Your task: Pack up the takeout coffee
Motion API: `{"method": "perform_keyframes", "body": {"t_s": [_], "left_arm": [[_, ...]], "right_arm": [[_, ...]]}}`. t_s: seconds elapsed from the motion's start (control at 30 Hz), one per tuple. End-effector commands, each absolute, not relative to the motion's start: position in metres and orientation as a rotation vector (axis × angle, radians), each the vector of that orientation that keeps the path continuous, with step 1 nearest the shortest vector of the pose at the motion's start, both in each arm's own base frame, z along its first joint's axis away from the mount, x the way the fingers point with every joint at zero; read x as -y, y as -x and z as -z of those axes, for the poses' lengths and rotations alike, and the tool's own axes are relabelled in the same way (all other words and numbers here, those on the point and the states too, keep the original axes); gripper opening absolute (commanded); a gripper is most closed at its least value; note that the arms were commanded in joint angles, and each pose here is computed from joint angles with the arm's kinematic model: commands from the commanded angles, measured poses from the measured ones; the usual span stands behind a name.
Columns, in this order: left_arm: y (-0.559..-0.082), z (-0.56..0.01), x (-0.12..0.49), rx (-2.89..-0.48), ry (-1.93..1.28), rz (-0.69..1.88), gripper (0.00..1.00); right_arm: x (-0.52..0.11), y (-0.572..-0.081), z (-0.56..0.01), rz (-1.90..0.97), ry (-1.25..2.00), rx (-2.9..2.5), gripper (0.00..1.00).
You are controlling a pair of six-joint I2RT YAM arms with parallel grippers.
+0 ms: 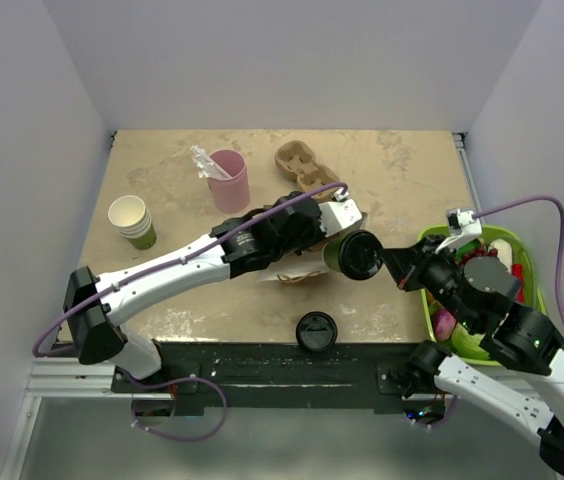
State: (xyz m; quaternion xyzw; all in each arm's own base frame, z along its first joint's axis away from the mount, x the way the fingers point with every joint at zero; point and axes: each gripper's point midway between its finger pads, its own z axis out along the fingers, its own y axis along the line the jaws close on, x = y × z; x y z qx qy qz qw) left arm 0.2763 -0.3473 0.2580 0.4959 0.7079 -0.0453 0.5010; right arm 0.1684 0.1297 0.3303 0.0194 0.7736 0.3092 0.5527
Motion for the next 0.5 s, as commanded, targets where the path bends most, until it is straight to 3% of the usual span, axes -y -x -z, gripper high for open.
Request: {"method": "perform_keyframes", "body": {"t_s": [0.0, 0.47], "left_arm": [[-0.259, -0.247, 0.357, -1.839, -1.115, 0.161, 0.0], [-0.253, -0.268, 0.367, -1.868, -0.984, 0.23, 0.0]], "right_arm": [[-0.129, -0.167, -0.331, -0.725, 0.014, -1.78, 0.0], [-0.117, -0.17, -0.311, -0.657, 0.026, -1.74, 0.0]]}}
